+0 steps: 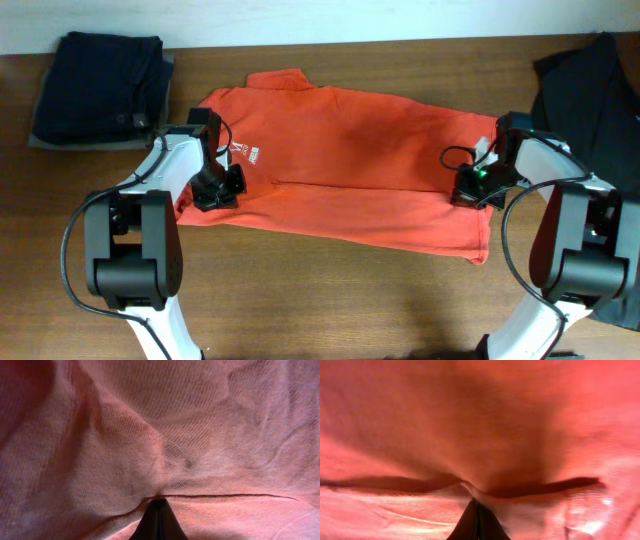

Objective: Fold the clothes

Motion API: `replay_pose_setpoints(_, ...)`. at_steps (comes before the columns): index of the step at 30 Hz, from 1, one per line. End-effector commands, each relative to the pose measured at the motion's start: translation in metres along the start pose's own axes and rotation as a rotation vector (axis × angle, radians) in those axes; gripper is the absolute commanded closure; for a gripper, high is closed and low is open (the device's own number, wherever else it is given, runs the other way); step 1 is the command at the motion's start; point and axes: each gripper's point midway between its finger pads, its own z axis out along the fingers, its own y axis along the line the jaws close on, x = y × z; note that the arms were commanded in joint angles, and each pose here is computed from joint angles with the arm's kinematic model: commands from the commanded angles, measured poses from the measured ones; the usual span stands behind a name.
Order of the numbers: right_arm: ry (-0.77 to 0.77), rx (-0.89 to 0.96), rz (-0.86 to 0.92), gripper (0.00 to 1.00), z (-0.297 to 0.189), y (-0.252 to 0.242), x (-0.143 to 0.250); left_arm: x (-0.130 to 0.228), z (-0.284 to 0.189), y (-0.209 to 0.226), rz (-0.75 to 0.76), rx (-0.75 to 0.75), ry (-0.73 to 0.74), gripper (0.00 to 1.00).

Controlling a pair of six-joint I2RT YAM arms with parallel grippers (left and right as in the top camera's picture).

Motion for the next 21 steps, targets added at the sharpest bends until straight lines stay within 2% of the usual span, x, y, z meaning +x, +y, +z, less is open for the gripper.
replay_pose_setpoints(1, 0.031, 0.19, 0.094, 0.96, 0.008, -0.056, 0.004, -0.004, 0.013, 0.016, -0.02, -0.072, 0.004, 0.99)
replay_pose_setpoints(7, 0.043, 0.275, 0.113, 0.96, -0.011, -0.073, 0.002, -0.014, 0.001, 0.011, -0.021, -0.065, -0.017, 0.99)
replay_pose_setpoints(17, -0.037, 0.268, 0.1, 0.96, -0.056, -0.057, -0.034, -0.035, -0.037, -0.003, -0.011, -0.05, -0.07, 0.99)
replay_pose_setpoints(20, -0.078, 0.263, 0.093, 0.82, -0.085, -0.047, -0.049, -0.054, -0.065, -0.017, 0.009, -0.028, -0.14, 0.99)
replay_pose_setpoints(21, -0.089, 0.259, 0.091, 0.72, -0.092, -0.044, -0.053, -0.06, -0.074, -0.022, 0.015, -0.02, -0.167, 0.99)
